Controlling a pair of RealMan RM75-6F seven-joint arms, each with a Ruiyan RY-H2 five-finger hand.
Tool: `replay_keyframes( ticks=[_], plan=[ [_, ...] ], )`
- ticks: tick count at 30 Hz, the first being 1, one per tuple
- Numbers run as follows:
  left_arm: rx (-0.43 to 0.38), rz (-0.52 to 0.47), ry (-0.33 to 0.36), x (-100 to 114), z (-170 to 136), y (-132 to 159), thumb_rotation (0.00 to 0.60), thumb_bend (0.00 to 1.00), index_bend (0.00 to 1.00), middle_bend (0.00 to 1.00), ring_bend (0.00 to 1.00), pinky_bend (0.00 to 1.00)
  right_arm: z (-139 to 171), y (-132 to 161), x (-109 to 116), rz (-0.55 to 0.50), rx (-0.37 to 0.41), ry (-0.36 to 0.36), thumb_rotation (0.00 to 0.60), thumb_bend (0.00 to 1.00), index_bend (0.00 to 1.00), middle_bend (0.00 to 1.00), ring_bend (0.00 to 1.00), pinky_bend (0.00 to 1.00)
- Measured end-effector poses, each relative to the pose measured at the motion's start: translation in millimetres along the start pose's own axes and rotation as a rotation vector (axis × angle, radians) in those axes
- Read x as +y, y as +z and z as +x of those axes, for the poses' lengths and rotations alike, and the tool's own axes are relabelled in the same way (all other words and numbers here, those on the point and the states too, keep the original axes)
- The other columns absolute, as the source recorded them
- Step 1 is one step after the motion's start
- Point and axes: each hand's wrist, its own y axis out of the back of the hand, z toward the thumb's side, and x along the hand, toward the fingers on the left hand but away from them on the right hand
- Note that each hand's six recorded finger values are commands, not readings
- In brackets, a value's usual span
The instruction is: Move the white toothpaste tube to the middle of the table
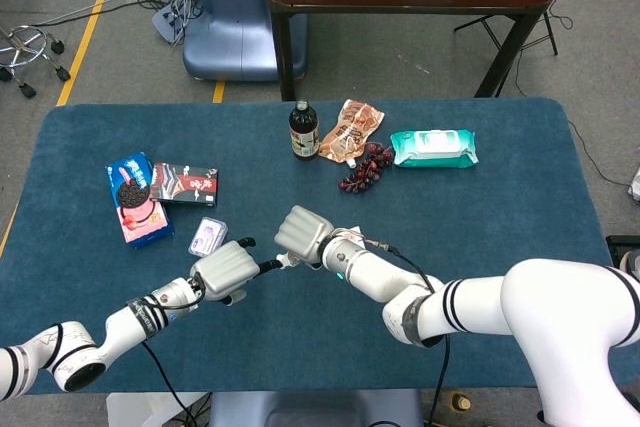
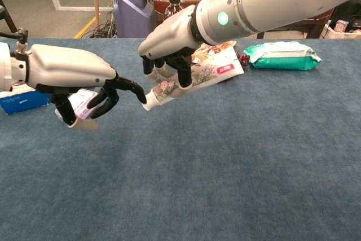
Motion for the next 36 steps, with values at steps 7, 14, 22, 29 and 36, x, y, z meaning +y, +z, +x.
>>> replay_keyframes(
  ticks=[7, 14, 22, 29, 36],
  plan=[
    [0.005, 0.002, -0.008, -1.3, 3.5, -1.6, 0.6, 0.3, 0.15, 0.62, 0.56, 0.16, 1.0, 0.9, -0.1, -0.016, 0.011, -0.004, 0.6, 1.0, 0.78, 0.71, 0.61, 0.46],
    [0.005, 0.006, -0.018, -3.2, 6.6, -0.9, 0.6, 0.3, 0.15, 0.62, 0.56, 0.16, 4.3, -0.9, 1.6, -0.034, 0.016, -0.015, 0.6, 1.0, 0.8, 0.72, 0.63, 0.46],
    [0.002, 0.008, -0.02, -2.1, 10.2, 0.6, 0.6, 0.3, 0.15, 0.62, 0.56, 0.16, 9.5, -3.9, 0.5, -0.061, 0.02, -0.02, 0.6, 1.0, 0.81, 0.73, 0.64, 0.46],
    [-0.001, 0.009, -0.026, -2.9, 12.6, 2.4, 0.6, 0.3, 0.14, 0.61, 0.56, 0.16, 14.2, -6.9, -0.7, -0.08, 0.021, -0.025, 0.6, 1.0, 0.81, 0.73, 0.65, 0.46],
    [-0.004, 0.011, -0.03, -3.0, 15.1, 3.9, 0.6, 0.3, 0.14, 0.61, 0.56, 0.17, 17.6, -8.4, -0.7, -0.101, 0.026, -0.034, 0.6, 1.0, 0.82, 0.73, 0.65, 0.46]
  ],
)
